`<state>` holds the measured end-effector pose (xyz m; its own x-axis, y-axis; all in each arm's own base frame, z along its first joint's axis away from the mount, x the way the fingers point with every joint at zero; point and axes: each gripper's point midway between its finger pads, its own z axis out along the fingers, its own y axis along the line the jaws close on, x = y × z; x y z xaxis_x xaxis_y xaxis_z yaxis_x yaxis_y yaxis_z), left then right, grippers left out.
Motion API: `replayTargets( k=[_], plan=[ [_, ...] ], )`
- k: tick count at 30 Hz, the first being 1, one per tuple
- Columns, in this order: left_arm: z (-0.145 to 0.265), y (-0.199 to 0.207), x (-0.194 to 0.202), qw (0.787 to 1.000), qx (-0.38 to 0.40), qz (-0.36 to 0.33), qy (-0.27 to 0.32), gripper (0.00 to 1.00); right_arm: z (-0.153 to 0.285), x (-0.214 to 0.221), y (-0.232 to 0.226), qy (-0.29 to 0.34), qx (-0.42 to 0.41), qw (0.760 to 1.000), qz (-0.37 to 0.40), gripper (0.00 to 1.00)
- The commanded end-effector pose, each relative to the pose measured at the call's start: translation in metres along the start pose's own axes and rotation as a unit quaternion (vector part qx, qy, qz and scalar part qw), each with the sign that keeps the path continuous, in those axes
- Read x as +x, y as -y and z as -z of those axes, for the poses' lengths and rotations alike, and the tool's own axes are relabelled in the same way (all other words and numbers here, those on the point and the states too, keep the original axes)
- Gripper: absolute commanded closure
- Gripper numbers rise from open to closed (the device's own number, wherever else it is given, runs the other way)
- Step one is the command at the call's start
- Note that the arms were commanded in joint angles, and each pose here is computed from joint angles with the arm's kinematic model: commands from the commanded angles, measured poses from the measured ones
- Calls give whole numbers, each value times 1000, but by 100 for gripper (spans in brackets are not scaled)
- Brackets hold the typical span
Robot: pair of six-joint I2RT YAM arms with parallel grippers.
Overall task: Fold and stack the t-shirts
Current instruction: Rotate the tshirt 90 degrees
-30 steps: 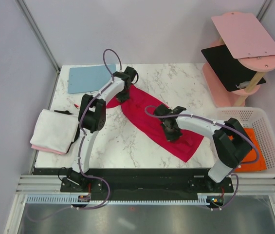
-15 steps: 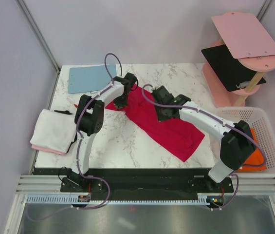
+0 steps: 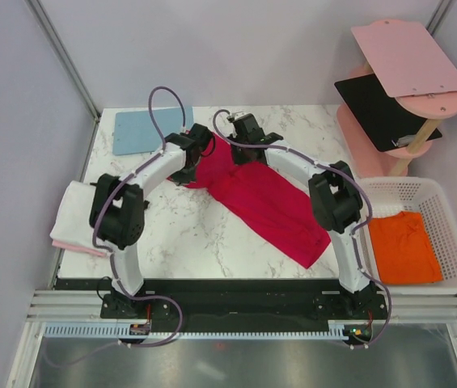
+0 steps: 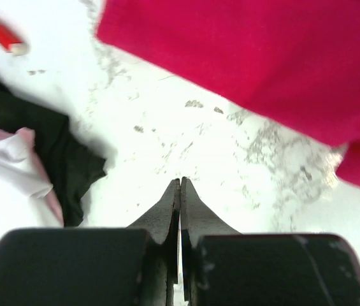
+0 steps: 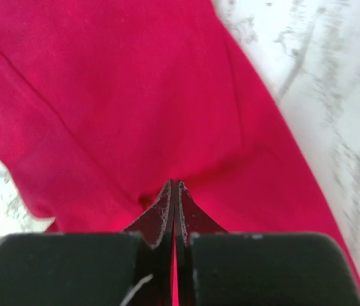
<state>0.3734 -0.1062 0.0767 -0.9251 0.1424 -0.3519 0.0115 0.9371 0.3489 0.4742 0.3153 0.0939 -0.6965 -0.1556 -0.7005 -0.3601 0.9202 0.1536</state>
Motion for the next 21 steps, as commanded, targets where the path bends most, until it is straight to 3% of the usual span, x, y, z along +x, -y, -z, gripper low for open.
replayTargets(
  k=[1, 8, 14, 21],
  plan=[
    [57, -30, -14, 995, 15, 63, 79, 98, -24, -33, -24, 39, -71, 997, 6, 100],
    [63, -31, 10, 994, 37, 70, 70, 98, -55, -50, -18, 63, -65, 996, 0, 100],
    [51, -24, 35, 996, 44, 66, 41, 98, -82, -49, 17, 73, 1, 997, -13, 100],
    [46, -27, 51, 996, 41, 65, 33, 98, -103, -27, 56, 36, 42, 998, -35, 100]
  ],
)
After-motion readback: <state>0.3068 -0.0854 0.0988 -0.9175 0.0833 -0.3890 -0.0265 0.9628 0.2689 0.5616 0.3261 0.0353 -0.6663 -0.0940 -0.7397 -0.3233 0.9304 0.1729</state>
